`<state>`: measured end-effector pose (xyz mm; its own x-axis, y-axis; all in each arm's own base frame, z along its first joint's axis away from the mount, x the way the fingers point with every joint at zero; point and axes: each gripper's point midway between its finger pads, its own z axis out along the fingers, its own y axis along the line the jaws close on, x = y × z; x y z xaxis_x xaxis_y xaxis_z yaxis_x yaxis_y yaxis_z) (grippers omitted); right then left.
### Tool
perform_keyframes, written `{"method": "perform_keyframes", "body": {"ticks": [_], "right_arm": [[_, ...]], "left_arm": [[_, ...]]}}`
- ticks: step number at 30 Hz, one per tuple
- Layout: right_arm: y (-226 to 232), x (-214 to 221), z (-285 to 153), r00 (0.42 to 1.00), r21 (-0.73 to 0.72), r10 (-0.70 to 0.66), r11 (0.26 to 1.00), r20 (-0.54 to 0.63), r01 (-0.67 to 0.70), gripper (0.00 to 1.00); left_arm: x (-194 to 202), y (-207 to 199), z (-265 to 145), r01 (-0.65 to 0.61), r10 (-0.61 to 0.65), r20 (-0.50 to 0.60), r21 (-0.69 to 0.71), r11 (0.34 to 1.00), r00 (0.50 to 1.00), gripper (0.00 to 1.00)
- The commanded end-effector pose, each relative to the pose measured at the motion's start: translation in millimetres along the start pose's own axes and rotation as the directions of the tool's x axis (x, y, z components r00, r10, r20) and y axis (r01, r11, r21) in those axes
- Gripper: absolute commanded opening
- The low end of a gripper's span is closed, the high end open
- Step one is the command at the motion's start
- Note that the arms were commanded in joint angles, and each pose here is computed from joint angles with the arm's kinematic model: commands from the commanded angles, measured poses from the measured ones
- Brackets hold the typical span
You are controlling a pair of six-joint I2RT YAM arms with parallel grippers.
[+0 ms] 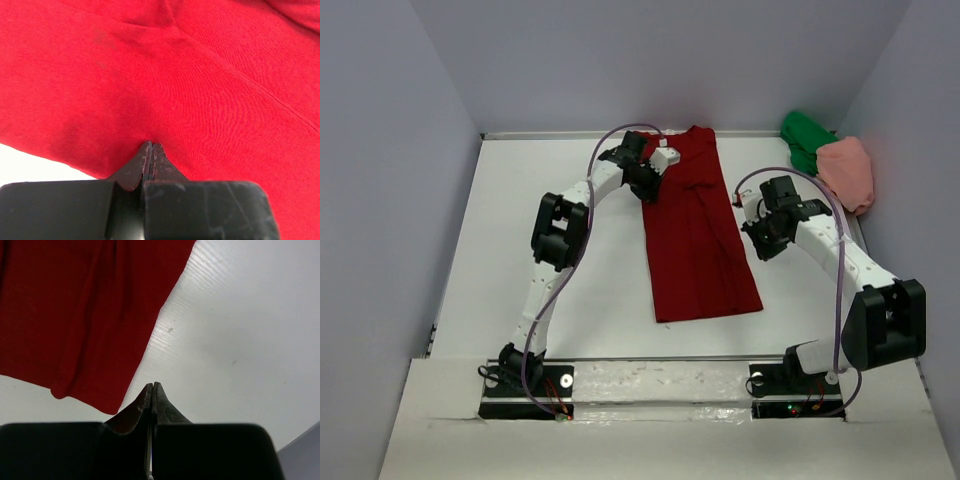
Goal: Fold and stack the t-shirts
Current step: Rotate the tshirt 90 degrees
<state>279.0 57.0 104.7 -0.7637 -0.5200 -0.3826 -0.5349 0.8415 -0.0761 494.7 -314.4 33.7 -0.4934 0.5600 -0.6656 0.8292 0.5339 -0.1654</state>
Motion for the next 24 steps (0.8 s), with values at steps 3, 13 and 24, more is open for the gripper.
{"method": "perform_keyframes", "body": {"ticks": [3,13,24], "right_arm": [[4.0,-12.5,-4.6,1.0,-0.038,0.026,0.999,0.011,-0.025,0.0],[1.9,-18.1,-4.1,0.999,-0.046,0.035,0.998,-0.018,-0.036,0.0],[-6.4,-19.6,-5.5,0.999,-0.013,0.028,1.0,-0.045,-0.029,0.0]], "left_arm": [[-5.5,15.7,2.6,0.042,-0.043,-0.013,-0.077,0.996,0.999,0.0],[0.1,40.2,3.6,0.11,-0.113,-0.014,-0.135,0.985,0.994,0.0],[23.7,40.8,4.9,0.221,-0.225,-0.051,-0.071,0.973,0.973,0.0]]}}
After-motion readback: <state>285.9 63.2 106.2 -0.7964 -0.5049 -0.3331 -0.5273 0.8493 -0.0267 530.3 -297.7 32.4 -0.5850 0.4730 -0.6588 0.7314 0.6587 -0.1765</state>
